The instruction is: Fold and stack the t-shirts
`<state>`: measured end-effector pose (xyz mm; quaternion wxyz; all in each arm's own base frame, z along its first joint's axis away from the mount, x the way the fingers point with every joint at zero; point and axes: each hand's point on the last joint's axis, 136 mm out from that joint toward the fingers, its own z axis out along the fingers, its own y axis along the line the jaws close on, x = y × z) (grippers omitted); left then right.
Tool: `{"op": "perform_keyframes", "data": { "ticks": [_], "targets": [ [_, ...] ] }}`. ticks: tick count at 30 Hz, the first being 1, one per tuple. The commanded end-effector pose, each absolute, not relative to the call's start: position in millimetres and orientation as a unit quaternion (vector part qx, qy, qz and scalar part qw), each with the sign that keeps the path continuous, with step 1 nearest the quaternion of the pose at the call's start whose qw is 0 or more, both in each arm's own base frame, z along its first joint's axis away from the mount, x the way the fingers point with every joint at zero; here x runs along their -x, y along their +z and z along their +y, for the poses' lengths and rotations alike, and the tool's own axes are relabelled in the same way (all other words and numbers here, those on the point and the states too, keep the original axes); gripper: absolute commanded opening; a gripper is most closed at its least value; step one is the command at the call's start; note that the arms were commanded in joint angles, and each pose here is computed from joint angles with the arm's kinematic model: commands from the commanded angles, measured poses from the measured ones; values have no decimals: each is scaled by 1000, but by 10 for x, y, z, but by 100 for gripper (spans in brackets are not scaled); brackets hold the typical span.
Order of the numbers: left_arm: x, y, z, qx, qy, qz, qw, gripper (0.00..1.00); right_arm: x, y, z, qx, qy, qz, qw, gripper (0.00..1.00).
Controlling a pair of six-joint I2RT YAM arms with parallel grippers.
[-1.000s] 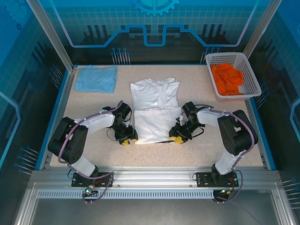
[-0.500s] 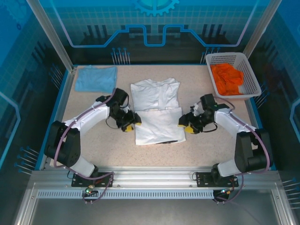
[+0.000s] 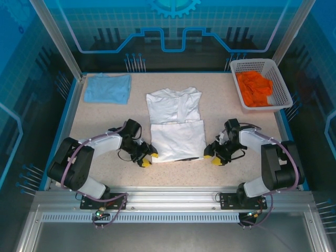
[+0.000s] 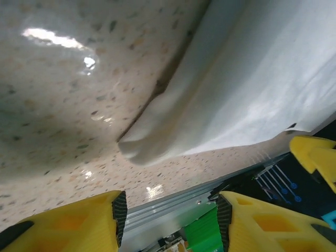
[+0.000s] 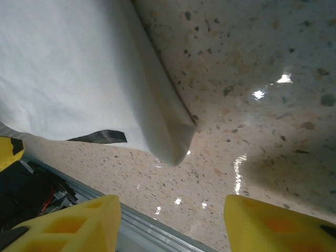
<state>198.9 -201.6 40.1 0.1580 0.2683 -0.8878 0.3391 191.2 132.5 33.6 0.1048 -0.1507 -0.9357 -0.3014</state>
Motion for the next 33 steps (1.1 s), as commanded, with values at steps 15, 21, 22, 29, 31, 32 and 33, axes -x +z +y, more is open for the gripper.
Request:
{"op": "perform_keyframes", "data": {
  "ticks": [15,21,22,29,31,32,33],
  "targets": [
    [-2015,111,-2022,-268,314,-894,173,23,-2104,197,1366,130,-262,-952,94,25],
    [-2135,119,-1966,-259,288,-910,149,10,-2150,138,1308,138,-243,-955,95,8],
    [-2161,127,-1965,-257,285,-912,146,6,-2163,146,1311,138,-243,-955,94,5],
    [-2137,178,-1891,-211,252,-933,146,0,-2080,176,1294,130,-235,-958,105,0],
    [-2012,180,-1839,-199,241,-936,160,0,-1949,181,1316,122,-237,-957,119,0],
    [-1939,186,-1829,-197,241,-935,168,0,-1874,181,1322,119,-235,-956,125,0],
    [-1848,197,-1813,-196,240,-934,175,0,-1785,185,1329,114,-233,-957,131,0]
  ]
}}
